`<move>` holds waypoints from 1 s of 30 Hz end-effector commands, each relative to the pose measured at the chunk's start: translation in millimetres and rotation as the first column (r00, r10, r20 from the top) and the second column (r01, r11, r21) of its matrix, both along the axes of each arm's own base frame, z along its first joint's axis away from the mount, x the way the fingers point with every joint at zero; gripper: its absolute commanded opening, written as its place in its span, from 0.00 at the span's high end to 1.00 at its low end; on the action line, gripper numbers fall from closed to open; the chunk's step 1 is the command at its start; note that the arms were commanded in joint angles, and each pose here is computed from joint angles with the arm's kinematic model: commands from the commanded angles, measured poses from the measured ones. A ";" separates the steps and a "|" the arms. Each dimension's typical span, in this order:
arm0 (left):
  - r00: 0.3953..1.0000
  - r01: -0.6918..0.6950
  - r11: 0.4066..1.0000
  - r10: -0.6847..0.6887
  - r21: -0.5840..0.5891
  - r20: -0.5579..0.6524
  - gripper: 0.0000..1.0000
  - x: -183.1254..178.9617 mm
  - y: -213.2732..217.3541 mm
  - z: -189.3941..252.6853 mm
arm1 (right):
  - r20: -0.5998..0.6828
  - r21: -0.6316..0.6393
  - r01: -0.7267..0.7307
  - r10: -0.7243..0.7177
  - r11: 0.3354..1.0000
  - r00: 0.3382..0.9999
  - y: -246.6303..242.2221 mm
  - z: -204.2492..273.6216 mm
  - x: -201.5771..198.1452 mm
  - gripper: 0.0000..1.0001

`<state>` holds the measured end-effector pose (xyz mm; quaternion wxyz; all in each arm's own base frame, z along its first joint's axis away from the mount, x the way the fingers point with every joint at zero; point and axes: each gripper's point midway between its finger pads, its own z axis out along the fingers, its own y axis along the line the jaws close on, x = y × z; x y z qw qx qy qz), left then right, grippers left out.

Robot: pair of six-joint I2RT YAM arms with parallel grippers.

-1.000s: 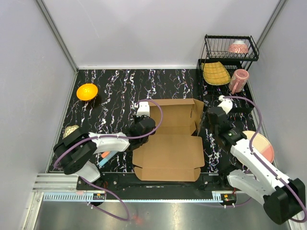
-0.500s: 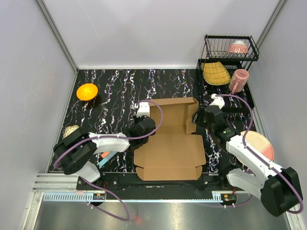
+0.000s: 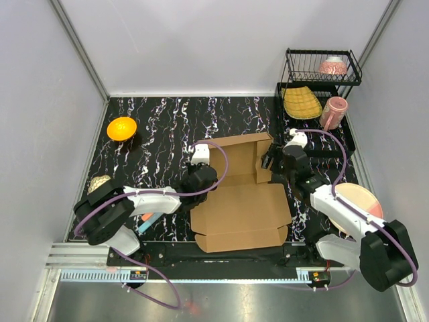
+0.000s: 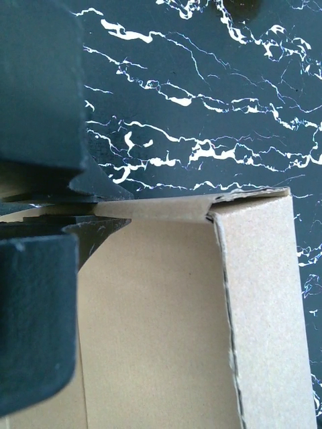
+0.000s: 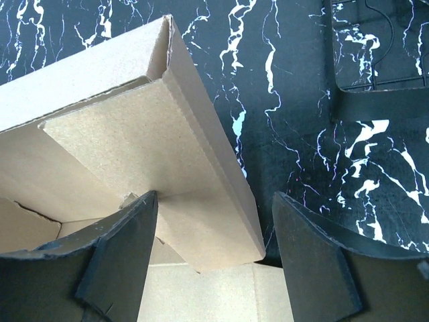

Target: Fold the paper box

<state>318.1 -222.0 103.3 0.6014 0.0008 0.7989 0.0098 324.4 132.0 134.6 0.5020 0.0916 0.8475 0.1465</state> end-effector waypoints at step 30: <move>0.979 0.186 0.961 -0.199 0.204 0.042 1.00 3.6 -7.9 18.6 | 0.179 0.005 -0.061 0.059 0.998 0.982 15.0 24.5 29.3 0.26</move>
